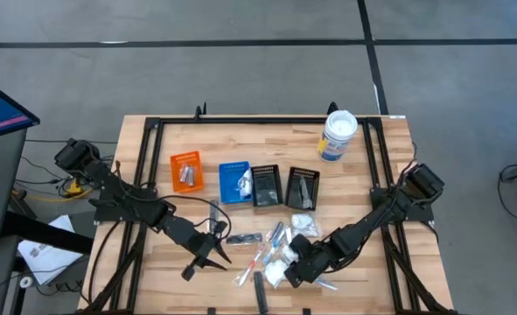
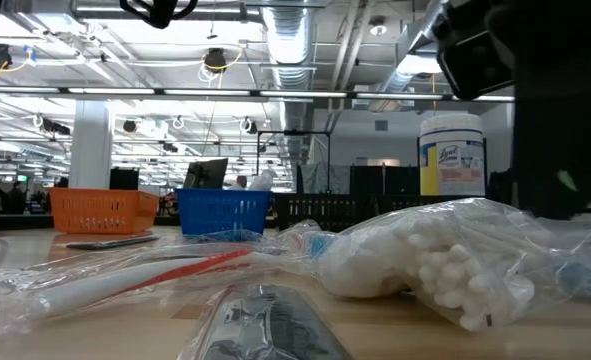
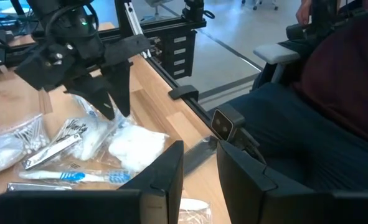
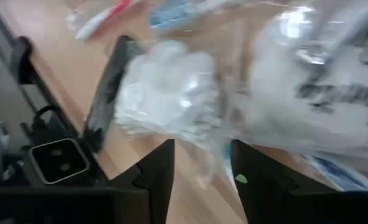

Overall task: Pick & Place Travel size toiletries
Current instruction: Put the pack of cotton buds into the blue bin

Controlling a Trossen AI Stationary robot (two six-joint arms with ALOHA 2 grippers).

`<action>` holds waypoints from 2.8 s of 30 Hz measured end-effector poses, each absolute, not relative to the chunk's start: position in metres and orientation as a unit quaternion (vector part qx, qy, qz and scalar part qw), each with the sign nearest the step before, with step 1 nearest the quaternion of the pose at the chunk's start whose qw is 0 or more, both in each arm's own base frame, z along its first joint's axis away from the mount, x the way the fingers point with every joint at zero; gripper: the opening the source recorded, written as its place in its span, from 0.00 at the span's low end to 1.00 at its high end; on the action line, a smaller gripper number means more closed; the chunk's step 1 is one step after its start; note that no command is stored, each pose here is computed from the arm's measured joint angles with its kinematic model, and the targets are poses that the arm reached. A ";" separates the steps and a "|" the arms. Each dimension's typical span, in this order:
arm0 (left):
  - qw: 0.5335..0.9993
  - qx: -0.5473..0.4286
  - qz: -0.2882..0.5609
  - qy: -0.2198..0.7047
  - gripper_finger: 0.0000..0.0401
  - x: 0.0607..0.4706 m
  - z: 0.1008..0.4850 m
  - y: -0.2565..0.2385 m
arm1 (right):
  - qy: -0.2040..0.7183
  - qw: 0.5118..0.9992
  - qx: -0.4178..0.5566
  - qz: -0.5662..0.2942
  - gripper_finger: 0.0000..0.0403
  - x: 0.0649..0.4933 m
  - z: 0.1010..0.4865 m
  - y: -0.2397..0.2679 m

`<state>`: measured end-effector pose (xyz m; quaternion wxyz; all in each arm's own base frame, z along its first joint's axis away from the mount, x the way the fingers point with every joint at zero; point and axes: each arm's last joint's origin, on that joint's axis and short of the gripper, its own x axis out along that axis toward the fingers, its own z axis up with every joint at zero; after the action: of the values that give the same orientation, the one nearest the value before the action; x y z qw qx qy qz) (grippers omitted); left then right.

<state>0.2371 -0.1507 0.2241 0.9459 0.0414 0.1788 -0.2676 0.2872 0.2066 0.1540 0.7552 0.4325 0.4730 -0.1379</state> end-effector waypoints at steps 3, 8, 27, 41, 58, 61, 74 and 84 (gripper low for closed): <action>0.946 0.041 -0.268 0.179 0.22 0.237 0.224 -0.151 | 0.475 0.757 0.431 -0.128 0.32 0.290 0.151 0.207; 0.946 0.041 -0.268 0.179 0.22 0.237 0.224 -0.151 | 0.479 0.755 0.428 -0.135 0.28 0.291 0.146 0.206; 0.946 0.042 -0.268 0.179 0.22 0.237 0.224 -0.151 | 0.477 0.759 0.425 -0.126 0.34 0.300 0.142 0.199; 0.946 0.042 -0.268 0.179 0.22 0.237 0.224 -0.151 | 0.474 0.772 0.405 -0.121 0.09 0.305 0.142 0.191; 0.945 0.042 -0.268 0.180 0.22 0.237 0.224 -0.151 | 0.479 0.776 0.393 -0.118 0.00 0.305 0.142 0.190; 0.945 0.042 -0.268 0.180 0.22 0.237 0.224 -0.151 | 0.479 0.777 0.391 -0.116 0.00 0.305 0.142 0.190; 0.945 0.042 -0.268 0.180 0.22 0.237 0.224 -0.151 | 0.494 0.766 0.395 -0.118 0.08 0.307 0.135 0.187; 0.946 0.041 -0.268 0.180 0.22 0.237 0.224 -0.151 | 0.478 0.777 0.395 -0.109 0.27 0.313 0.137 0.184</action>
<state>0.2367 -0.1513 0.2238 0.9456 0.0405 0.1800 -0.2681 0.3126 0.1843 0.1375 0.7773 0.3946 0.4776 -0.1095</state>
